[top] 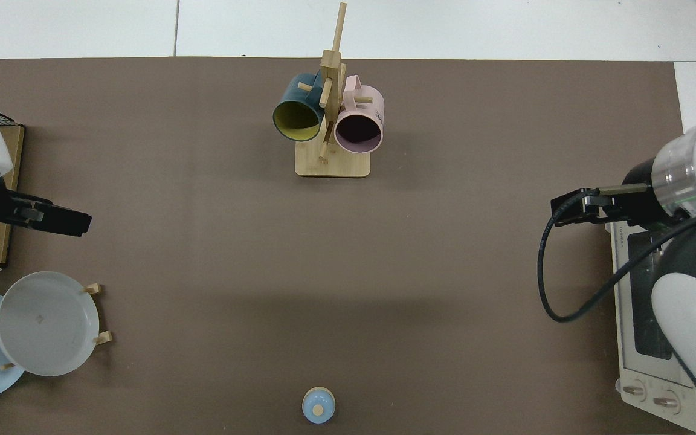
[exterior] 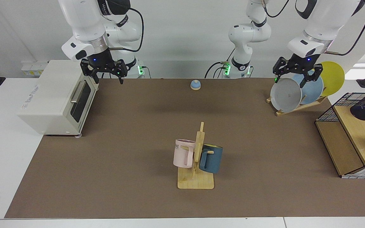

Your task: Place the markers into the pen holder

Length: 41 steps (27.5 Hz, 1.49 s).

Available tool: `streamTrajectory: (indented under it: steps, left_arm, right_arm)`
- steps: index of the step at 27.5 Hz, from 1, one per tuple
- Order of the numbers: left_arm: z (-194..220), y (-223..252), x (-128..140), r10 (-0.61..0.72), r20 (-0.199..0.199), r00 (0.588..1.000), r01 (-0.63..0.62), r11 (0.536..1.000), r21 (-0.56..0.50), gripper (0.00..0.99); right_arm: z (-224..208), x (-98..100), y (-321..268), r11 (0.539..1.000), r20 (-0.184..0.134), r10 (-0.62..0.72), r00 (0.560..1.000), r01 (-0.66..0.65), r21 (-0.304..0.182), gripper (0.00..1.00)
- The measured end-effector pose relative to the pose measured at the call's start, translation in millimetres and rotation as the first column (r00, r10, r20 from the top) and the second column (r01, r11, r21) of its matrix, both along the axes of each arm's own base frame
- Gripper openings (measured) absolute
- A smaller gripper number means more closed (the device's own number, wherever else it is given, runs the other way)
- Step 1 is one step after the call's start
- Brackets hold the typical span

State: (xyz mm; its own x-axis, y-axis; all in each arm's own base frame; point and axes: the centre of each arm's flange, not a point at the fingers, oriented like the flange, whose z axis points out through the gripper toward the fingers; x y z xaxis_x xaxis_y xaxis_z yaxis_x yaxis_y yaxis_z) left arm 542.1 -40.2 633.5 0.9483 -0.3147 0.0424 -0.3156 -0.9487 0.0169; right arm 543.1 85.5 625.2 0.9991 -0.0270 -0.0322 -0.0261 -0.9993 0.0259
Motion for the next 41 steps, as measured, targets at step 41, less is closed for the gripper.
streamTrajectory:
  steps: [41]
  left_arm:
    - [6.9,26.3,-4.2,0.086,-0.038,0.996,-0.086,0.996,0.011,0.982]
  right_arm:
    - [0.0,0.0,0.0,1.000,0.000,0.000,1.000,0.000,0.000,1.00]
